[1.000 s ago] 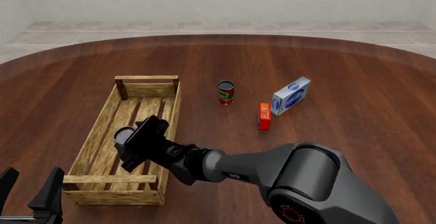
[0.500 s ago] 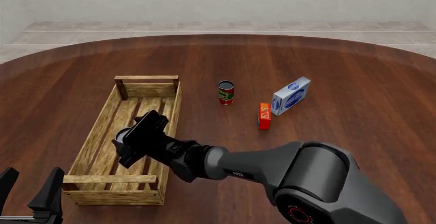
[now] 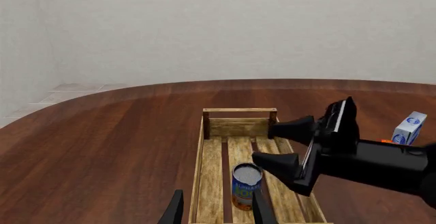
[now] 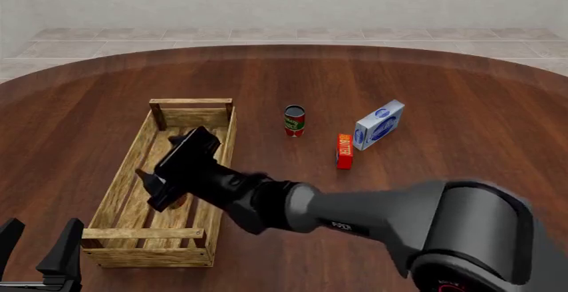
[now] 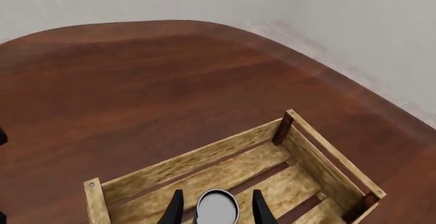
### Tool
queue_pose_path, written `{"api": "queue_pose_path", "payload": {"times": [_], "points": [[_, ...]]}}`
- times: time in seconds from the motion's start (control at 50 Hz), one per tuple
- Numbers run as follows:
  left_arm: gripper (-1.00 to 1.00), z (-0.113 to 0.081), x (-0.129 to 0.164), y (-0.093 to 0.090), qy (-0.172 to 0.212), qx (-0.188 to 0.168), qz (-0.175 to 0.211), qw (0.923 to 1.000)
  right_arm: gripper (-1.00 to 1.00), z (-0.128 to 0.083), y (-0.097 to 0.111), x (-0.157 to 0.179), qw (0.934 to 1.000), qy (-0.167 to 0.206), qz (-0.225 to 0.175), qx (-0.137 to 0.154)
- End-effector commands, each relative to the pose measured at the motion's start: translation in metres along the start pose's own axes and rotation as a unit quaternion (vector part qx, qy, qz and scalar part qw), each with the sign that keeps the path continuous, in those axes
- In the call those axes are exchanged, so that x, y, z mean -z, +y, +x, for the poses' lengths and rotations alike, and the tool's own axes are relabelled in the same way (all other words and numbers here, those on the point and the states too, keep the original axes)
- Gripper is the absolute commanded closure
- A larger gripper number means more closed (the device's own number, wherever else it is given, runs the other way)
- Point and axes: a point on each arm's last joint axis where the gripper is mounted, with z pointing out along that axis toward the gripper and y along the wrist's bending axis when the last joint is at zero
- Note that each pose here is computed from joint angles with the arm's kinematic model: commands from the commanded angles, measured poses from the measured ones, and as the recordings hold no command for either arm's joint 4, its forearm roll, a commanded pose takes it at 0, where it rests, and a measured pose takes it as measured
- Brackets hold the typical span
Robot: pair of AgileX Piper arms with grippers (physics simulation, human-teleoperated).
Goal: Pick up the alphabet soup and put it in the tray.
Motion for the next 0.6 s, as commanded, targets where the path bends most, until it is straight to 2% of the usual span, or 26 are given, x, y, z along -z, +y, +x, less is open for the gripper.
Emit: {"api": "queue_pose_path", "payload": {"times": [0.02,0.26,0.28,0.34,0.48,0.52,0.6], "points": [[-1.00,0.000,0.000,0.000,0.000,0.000,0.000,1.0000,-1.00,-0.041,-0.009,0.043,0.9993,-0.036,0.008,-0.006],[-1.00,0.000,0.000,0.000,0.000,0.000,0.000,1.0000,-1.00,-0.082,-0.016,0.088,0.9973,-0.072,0.014,0.000],[-1.00,0.000,0.000,0.000,0.000,0.000,0.000,1.0000,-1.00,-0.089,-0.023,0.099,0.9968,-0.076,0.023,0.002],[-1.00,0.000,0.000,0.000,0.000,0.000,0.000,1.0000,-1.00,-0.096,-0.026,0.113,0.9957,-0.089,0.027,0.000],[-1.00,0.000,0.000,0.000,0.000,0.000,0.000,1.0000,-1.00,-0.115,-0.048,0.160,0.9911,-0.119,0.059,-0.004],[-1.00,0.000,0.000,0.000,0.000,0.000,0.000,1.0000,-1.00,-0.124,-0.051,0.178,0.9892,-0.132,0.064,-0.003],[-1.00,0.000,0.000,0.000,0.000,0.000,0.000,1.0000,-1.00,-0.127,-0.054,0.196,0.9872,-0.142,0.073,0.003]]}}
